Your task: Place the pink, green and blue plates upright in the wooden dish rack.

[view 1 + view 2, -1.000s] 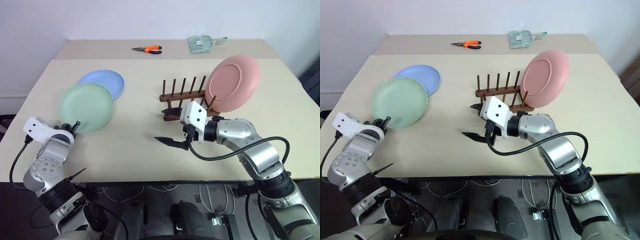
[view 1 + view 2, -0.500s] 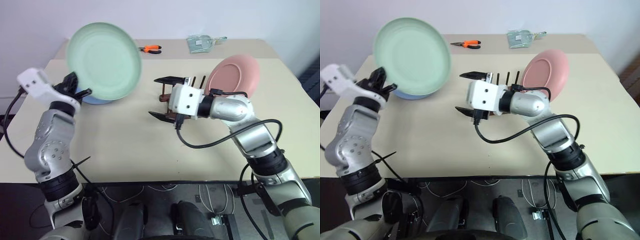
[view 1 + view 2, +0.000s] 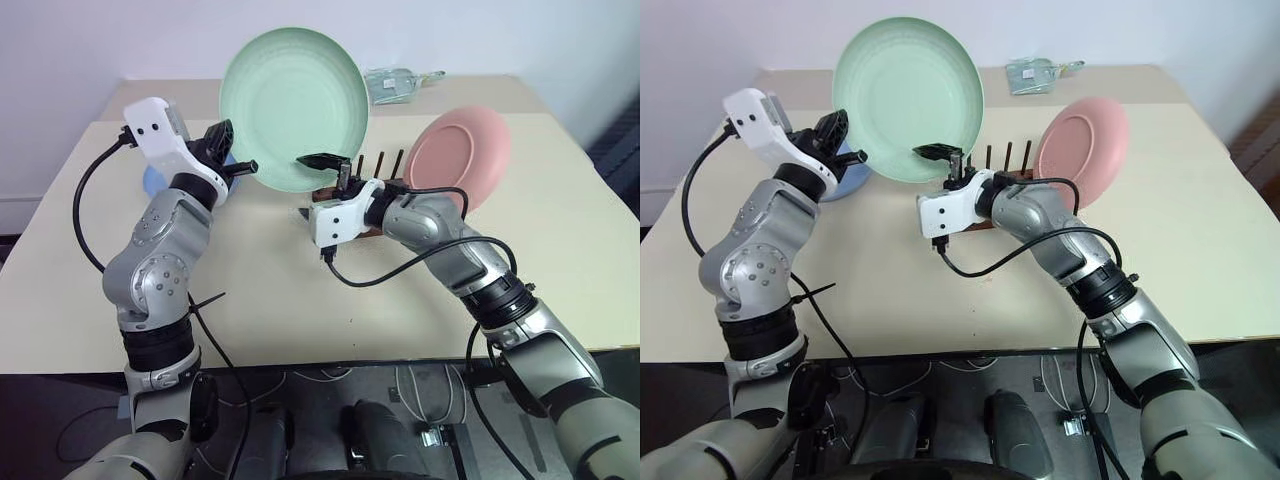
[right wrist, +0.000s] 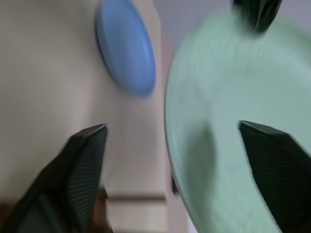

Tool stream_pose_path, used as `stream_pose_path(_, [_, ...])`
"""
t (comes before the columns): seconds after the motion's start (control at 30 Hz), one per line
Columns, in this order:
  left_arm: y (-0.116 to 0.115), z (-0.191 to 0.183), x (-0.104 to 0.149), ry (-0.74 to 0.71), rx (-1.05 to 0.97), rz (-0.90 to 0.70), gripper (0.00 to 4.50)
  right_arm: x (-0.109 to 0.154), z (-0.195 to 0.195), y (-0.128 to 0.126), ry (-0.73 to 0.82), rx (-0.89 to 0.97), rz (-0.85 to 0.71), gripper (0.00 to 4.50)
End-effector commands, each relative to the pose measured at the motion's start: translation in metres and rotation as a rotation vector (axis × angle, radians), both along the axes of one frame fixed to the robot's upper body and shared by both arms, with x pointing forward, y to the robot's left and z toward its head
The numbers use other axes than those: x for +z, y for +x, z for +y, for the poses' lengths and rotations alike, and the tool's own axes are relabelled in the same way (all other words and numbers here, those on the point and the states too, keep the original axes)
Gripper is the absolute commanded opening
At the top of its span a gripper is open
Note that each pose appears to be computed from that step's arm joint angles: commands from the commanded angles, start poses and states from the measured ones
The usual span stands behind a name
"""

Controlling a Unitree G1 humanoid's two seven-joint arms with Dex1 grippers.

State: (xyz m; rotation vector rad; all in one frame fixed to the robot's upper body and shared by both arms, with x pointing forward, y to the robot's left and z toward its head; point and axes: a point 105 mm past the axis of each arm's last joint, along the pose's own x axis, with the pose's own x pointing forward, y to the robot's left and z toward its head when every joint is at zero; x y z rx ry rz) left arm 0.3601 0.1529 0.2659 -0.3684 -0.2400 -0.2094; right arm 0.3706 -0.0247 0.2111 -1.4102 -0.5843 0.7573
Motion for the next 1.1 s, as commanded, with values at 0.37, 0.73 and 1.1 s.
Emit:
stream_pose_path(0.37, [-0.009, 0.013, 0.032, -0.262, -0.012, -0.111, 1.97, 0.02, -0.016, -0.004, -0.002, -0.014, -0.16, 0.0])
stream_pose_path(0.73, [0.0, 0.053, 0.009, 0.135, 0.086, -0.088, 2.92, 0.084, -0.074, -0.031, 0.691, 0.071, 0.338, 0.0])
stream_pose_path(1.1, [-0.061, -0.027, -0.092, 0.47, -0.631, 0.087, 2.92, 0.078, -0.107, -0.046, 1.11, 0.131, 0.989, 0.0])
